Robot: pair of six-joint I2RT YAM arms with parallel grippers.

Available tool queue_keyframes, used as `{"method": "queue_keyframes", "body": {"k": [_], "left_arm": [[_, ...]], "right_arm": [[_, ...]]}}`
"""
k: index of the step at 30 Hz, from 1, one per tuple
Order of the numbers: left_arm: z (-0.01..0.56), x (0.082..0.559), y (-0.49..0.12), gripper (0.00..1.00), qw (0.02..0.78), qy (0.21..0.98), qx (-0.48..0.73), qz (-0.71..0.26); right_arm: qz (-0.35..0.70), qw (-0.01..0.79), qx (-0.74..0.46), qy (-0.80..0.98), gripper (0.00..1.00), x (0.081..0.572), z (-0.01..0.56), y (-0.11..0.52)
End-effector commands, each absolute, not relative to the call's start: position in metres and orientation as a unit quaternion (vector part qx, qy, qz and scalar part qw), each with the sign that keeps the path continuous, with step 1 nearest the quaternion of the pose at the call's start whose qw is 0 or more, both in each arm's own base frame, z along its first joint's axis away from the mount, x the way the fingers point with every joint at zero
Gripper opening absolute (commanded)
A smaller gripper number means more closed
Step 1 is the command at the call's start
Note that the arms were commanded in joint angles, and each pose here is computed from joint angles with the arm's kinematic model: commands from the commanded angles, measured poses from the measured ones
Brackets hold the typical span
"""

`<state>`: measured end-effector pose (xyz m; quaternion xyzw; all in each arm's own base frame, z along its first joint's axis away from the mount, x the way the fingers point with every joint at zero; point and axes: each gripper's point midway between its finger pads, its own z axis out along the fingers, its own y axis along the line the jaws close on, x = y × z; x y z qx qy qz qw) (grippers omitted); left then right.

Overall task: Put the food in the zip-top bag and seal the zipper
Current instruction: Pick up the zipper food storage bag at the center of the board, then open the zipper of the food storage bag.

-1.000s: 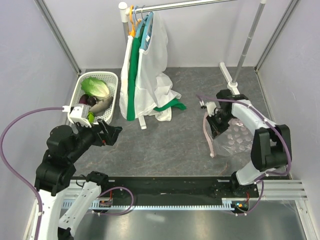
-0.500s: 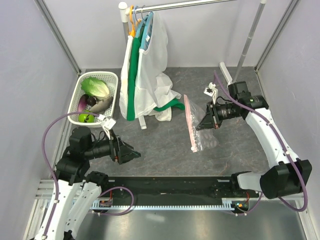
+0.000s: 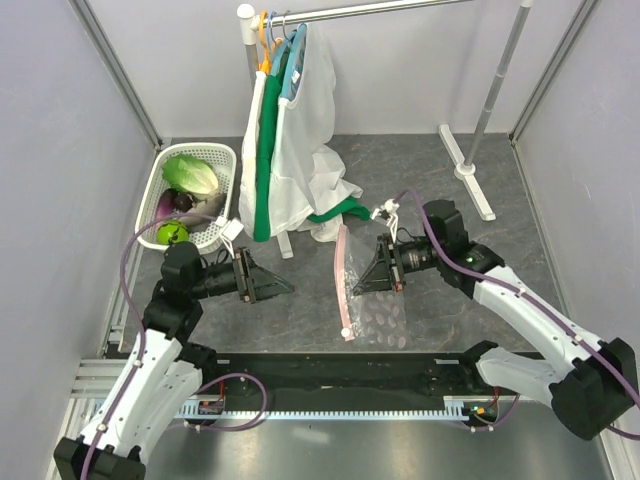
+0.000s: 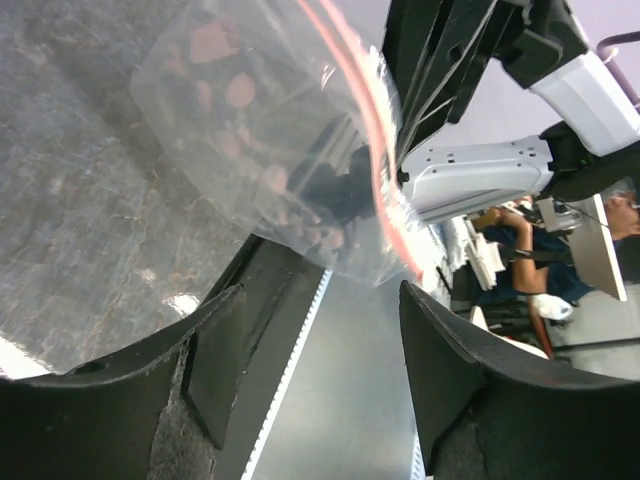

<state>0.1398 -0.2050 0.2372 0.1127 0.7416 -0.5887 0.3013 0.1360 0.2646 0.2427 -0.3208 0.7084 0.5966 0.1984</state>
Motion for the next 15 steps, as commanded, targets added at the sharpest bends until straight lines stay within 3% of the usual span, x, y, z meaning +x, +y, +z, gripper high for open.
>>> {"method": "queue_keyframes", "body": {"k": [1,5,15], "left_arm": [[0.241,0.144,-0.216,0.68,0.306,0.719,0.109,-0.615],[0.222,0.143,-0.225,0.65,0.266,0.724,0.082,-0.631],[0.227,0.15,-0.241,0.56,0.289,0.69,0.072,-0.659]], "right_arm": [[0.598,0.23,-0.335,0.691,0.0,0.144,0.243,0.28],[0.594,0.217,-0.361,0.685,0.0,0.137,0.238,0.291],[0.584,0.185,-0.4,0.682,0.0,0.129,0.229,0.307]]}}
